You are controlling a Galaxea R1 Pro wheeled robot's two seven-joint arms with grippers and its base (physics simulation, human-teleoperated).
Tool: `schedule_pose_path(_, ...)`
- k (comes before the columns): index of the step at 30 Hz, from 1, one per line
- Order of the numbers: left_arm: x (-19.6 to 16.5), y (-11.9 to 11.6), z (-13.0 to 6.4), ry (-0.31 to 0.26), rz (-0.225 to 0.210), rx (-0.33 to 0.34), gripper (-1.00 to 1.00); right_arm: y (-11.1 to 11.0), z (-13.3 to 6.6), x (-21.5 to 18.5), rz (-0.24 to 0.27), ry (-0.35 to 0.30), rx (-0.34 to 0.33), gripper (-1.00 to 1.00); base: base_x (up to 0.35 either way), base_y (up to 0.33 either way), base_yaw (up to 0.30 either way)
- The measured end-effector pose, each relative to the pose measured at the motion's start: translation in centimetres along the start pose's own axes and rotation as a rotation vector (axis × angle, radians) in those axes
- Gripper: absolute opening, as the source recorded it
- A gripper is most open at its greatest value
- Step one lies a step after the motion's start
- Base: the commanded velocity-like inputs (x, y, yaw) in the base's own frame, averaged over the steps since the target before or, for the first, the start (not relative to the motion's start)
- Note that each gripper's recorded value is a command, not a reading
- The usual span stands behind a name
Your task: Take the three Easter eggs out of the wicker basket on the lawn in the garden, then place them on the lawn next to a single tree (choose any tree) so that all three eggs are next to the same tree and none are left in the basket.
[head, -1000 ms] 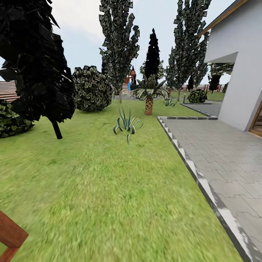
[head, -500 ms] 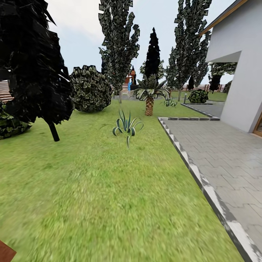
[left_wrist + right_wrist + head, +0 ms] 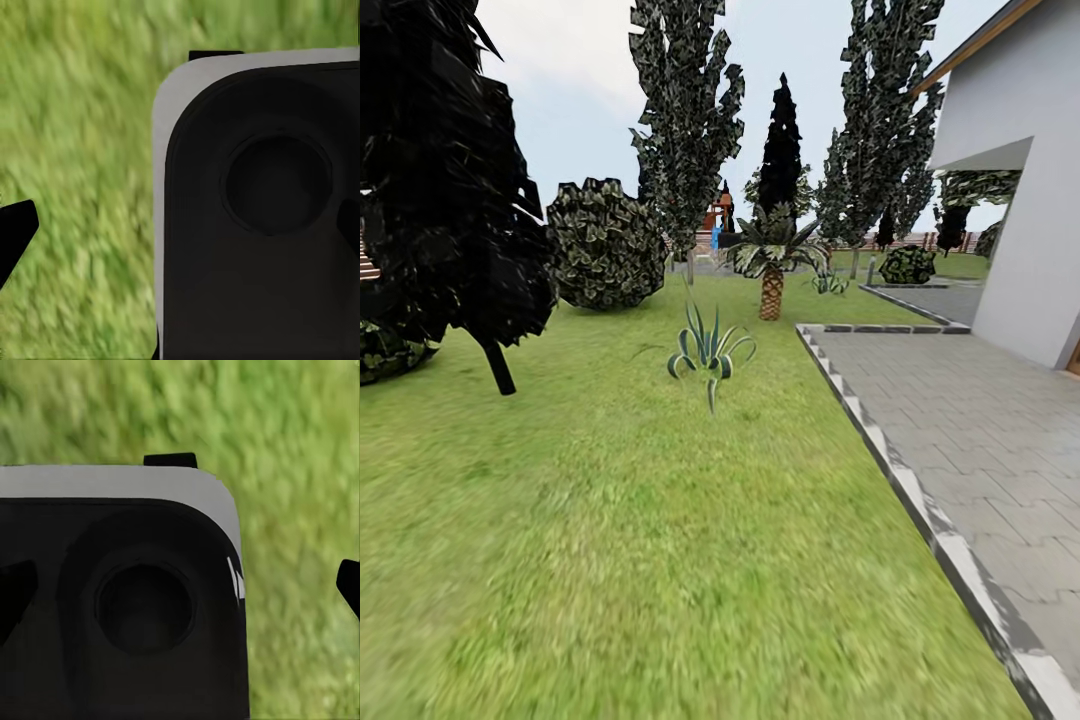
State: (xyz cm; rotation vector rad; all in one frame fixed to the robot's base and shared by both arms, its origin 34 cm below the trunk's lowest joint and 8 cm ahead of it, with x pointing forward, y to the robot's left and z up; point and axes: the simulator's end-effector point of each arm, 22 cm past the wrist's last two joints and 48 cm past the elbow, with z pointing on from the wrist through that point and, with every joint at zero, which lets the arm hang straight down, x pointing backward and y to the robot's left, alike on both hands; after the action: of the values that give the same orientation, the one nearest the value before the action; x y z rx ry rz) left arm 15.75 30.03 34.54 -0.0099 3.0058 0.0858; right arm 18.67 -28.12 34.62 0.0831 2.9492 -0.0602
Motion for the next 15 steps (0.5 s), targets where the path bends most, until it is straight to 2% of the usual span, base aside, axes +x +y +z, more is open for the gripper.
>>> schedule_pose_path(7, 0.00, 0.00, 0.00, 0.000, 0.000, 0.000, 1.00, 0.47, -0.01, 0.02, 0.001, 0.000, -0.006, 1.00, 0.332, 0.009, 0.000)
schedule_pose_path(15, 0.00, 0.00, 0.00, 0.000, 0.000, 0.000, 1.00, 0.52, -0.01, 0.03, -0.001, 0.000, -0.007, 1.00, 0.332, 0.067, 0.000)
